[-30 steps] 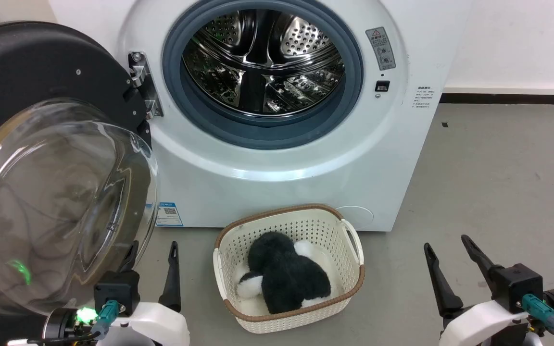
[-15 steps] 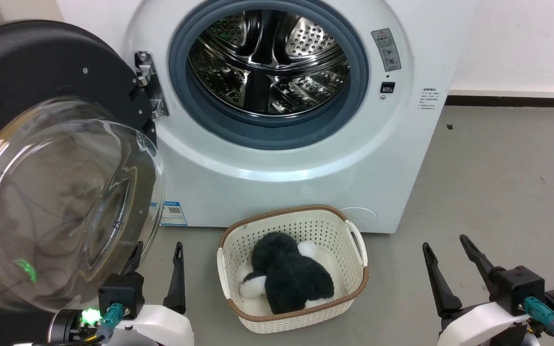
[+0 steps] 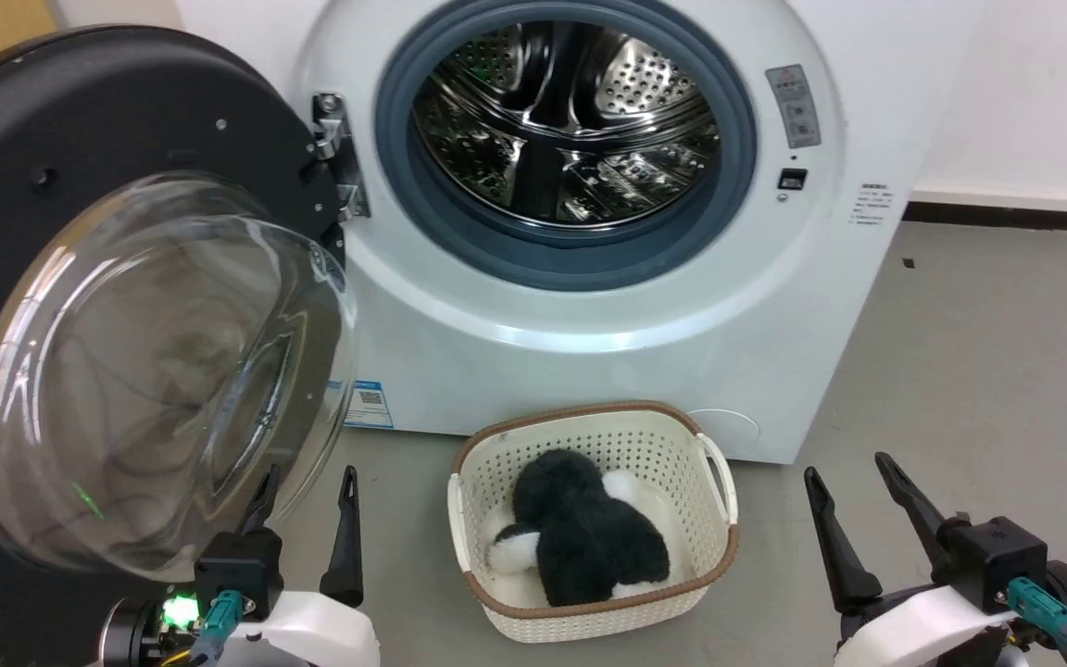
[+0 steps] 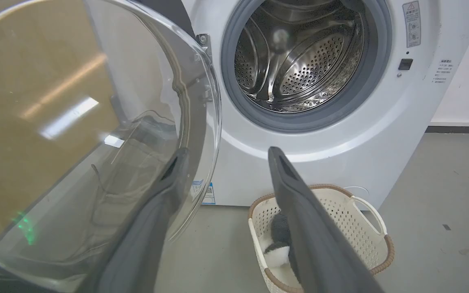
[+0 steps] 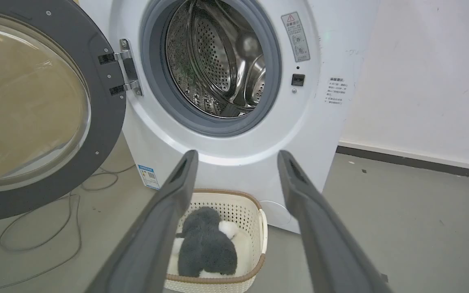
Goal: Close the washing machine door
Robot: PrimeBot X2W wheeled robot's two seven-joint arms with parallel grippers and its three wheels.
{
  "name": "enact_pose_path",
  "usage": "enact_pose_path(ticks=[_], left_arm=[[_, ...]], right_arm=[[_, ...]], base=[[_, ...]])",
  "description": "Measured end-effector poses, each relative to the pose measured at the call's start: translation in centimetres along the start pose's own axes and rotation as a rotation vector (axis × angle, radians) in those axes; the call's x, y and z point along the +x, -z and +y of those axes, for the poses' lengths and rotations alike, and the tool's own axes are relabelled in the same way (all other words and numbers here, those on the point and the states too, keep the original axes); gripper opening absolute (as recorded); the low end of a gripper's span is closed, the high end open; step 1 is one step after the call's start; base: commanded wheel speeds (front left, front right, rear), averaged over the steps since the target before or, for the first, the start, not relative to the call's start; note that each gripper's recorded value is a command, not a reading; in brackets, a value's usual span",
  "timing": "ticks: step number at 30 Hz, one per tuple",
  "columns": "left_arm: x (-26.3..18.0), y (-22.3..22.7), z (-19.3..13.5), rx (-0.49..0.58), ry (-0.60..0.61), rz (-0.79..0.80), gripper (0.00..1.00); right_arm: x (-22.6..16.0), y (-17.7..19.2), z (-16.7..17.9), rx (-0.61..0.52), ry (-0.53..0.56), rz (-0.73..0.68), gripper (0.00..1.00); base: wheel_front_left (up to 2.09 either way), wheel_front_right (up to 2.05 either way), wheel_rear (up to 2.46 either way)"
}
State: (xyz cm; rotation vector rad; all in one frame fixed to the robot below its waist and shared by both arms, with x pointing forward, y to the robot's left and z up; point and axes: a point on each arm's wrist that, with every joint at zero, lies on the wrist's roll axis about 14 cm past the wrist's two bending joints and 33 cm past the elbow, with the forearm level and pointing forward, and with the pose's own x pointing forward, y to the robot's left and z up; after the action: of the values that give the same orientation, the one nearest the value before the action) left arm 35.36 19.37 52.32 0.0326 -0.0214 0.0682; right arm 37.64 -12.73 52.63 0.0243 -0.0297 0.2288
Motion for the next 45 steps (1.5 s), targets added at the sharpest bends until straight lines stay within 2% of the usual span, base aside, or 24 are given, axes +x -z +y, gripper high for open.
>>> enact_pose_path(ticks=[45], left_arm=[[-6.4, -0.4, 8.2, -0.003, -0.309, -0.063, 1.00]], right_arm=[[3.6, 0.4, 10.9, 0.118, -0.338, -0.029, 1.00]], base=[[0.00, 0.00, 0.00]])
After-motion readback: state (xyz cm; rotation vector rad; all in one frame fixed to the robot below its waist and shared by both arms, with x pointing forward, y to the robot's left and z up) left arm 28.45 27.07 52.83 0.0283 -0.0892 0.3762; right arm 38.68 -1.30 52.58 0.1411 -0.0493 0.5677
